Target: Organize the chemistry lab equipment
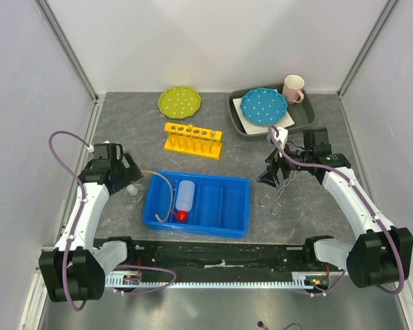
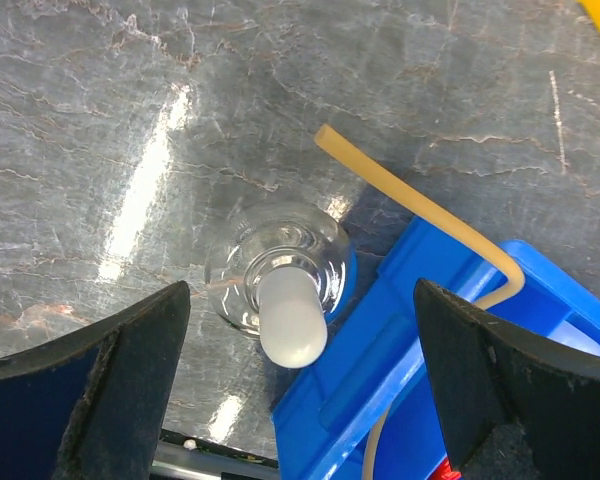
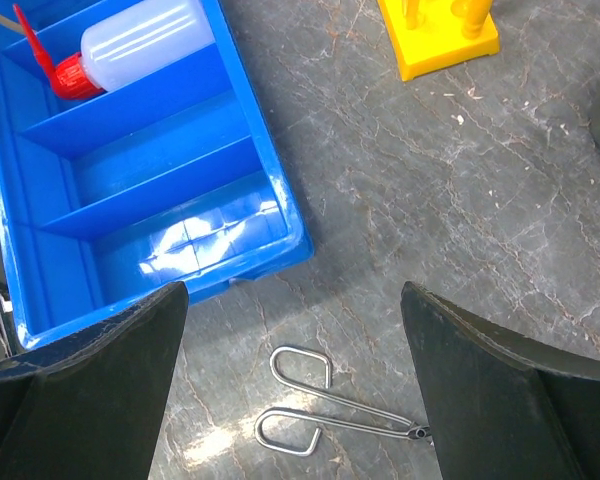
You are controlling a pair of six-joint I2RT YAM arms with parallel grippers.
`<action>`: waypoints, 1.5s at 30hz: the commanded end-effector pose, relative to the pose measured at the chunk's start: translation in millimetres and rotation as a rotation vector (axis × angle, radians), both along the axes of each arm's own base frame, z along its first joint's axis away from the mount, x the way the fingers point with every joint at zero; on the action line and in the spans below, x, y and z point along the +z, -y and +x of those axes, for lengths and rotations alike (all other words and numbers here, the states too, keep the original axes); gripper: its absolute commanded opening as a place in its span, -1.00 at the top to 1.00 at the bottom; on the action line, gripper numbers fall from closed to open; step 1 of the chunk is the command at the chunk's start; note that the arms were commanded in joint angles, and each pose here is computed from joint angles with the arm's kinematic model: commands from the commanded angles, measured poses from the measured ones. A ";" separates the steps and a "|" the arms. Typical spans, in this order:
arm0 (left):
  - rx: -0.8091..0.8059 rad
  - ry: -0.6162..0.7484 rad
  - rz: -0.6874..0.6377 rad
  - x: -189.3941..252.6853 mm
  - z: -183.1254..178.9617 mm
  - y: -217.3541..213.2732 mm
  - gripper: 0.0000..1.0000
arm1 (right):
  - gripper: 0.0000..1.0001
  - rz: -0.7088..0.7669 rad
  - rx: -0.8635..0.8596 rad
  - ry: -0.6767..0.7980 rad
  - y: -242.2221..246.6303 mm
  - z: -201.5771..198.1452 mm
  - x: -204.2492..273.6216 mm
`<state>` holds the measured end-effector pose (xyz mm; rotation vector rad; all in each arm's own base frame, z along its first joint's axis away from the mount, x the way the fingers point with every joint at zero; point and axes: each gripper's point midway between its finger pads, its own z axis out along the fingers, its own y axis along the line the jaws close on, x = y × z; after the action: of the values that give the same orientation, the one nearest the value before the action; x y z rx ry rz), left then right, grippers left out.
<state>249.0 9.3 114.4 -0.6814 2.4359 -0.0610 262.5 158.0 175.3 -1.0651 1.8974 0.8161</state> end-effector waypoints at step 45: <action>0.023 0.033 0.058 21.9 13.9 -12.4 0.46 | -0.90 0.067 0.057 0.013 0.5 -12.6 -1.3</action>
<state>249.7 21.2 97.4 -0.7651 2.4710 0.0395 252.7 154.9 165.0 -1.0539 1.8907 0.8874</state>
